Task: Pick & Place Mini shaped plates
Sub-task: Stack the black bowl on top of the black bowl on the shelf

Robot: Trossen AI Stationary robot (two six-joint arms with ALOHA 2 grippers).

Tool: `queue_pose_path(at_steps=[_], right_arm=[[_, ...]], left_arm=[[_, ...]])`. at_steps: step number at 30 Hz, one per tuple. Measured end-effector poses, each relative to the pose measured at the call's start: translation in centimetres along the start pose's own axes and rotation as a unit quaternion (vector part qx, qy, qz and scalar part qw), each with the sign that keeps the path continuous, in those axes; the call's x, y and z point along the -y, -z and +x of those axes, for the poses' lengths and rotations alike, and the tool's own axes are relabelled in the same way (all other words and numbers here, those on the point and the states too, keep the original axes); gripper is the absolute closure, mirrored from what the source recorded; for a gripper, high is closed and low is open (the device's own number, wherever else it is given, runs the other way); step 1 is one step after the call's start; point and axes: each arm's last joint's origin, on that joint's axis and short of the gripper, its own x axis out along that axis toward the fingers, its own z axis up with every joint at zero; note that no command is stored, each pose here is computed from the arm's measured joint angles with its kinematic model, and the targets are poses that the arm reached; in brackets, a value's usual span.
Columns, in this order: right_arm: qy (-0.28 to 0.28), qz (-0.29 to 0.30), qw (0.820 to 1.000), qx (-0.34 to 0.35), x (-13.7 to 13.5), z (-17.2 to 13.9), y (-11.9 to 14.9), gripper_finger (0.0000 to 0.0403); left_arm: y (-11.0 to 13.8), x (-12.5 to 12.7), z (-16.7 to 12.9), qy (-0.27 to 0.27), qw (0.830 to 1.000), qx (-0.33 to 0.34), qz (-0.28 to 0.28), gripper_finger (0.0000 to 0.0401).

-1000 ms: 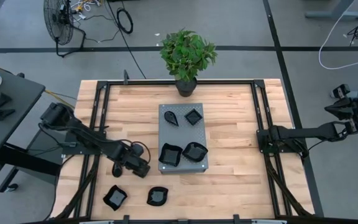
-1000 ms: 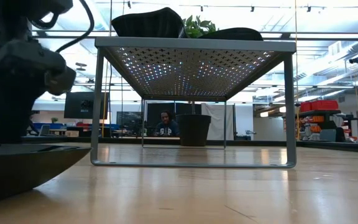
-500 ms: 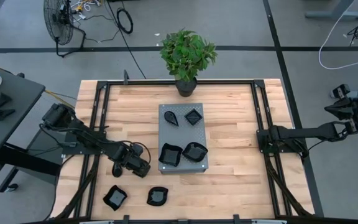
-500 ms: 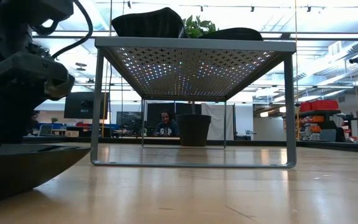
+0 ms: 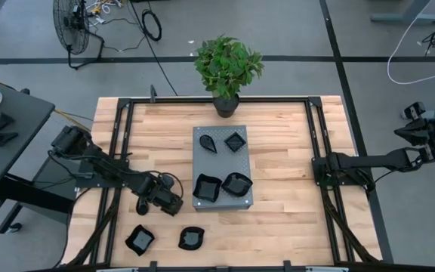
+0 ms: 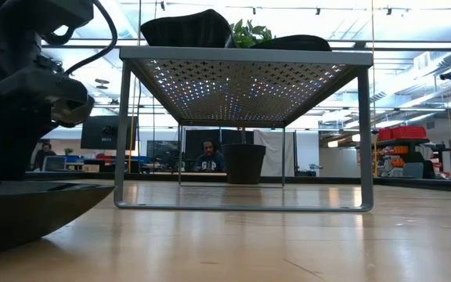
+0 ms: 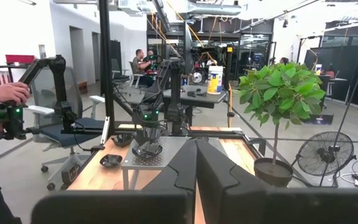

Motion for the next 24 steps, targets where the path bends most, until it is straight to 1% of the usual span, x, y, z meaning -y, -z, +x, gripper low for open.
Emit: queue_pose_path(at_steps=[11, 16, 24], right_arm=[[0.000, 0.000, 1.000, 0.000, 0.00, 0.01, 0.00, 0.0387], [0.000, 0.000, 1.000, 0.000, 0.00, 0.00, 0.00, 0.0387], [0.000, 0.000, 1.000, 0.000, 0.00, 0.00, 0.00, 0.0387]], left_arm=[[0.01, 0.45, -0.27, 0.009, 1.000, -0.003, 0.001, 0.0362], [0.09, 0.70, -0.32, 0.020, 1.000, -0.017, 0.001, 0.0374], [0.23, 0.77, -0.34, 0.022, 0.999, -0.042, 0.001, 0.0386]])
